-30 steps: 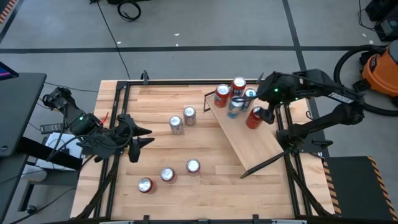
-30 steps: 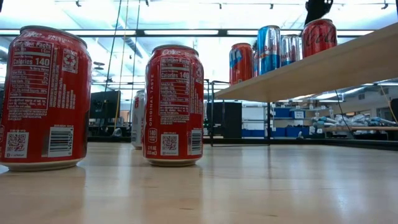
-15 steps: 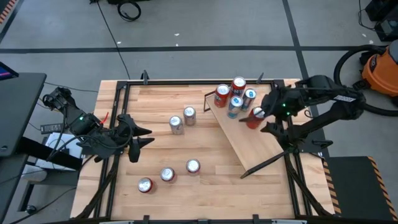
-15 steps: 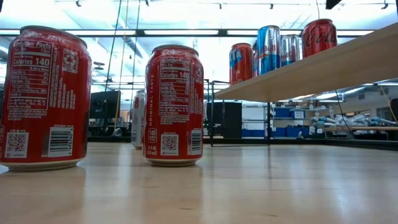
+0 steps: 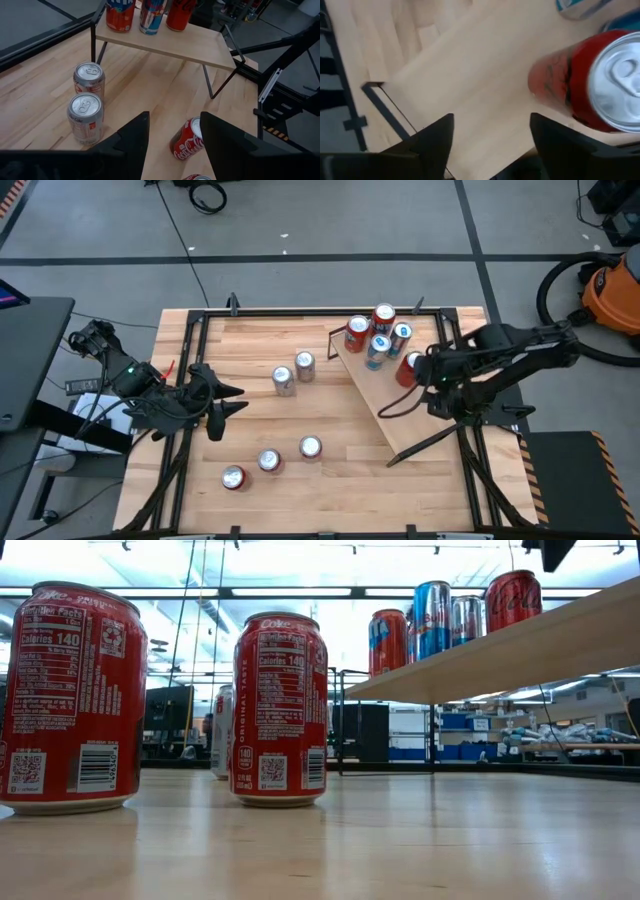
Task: Place canned beverage on shelf
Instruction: Put the top dark red soda can on the shelf
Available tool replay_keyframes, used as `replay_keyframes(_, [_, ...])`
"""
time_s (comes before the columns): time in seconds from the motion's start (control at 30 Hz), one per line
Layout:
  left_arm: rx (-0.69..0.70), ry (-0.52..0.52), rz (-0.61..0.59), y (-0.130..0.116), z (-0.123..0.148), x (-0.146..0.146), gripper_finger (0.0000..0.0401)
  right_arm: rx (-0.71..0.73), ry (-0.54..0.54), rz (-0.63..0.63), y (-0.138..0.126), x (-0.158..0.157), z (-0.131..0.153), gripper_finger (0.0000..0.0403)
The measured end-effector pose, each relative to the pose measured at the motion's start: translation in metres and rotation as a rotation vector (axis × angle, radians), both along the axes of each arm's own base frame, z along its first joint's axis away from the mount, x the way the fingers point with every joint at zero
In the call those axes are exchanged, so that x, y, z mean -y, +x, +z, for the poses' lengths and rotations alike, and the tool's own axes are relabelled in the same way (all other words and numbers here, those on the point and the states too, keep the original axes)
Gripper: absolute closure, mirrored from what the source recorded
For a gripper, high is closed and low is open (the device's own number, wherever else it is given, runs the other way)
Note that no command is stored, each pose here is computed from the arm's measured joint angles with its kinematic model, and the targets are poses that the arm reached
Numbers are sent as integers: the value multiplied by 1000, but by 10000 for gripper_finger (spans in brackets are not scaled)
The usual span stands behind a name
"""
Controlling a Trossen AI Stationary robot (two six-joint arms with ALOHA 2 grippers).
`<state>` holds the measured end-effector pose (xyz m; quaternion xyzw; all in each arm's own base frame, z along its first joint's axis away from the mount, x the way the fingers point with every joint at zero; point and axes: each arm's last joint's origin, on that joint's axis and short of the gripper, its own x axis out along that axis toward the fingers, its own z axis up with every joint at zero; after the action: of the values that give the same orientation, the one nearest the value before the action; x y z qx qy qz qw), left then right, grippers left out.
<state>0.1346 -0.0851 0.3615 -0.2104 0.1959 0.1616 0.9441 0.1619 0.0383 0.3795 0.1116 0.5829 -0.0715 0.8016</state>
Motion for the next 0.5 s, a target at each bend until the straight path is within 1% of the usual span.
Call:
replay_keyframes(0.13, [-2,1,0,0,0,0,216,-21,-54,30,2,-1,-9,187])
replay_keyframes(0.23, [-1,1,0,0,0,0,216,-23,-105,55,2,0,-12,211])
replay_keyframes(0.37, [-1,-3,2,0,0,0,216,-24,-146,74,2,1,-14,230])
replay_keyframes(0.5, [0,-3,2,0,0,0,216,-33,-164,91,3,1,-18,240])
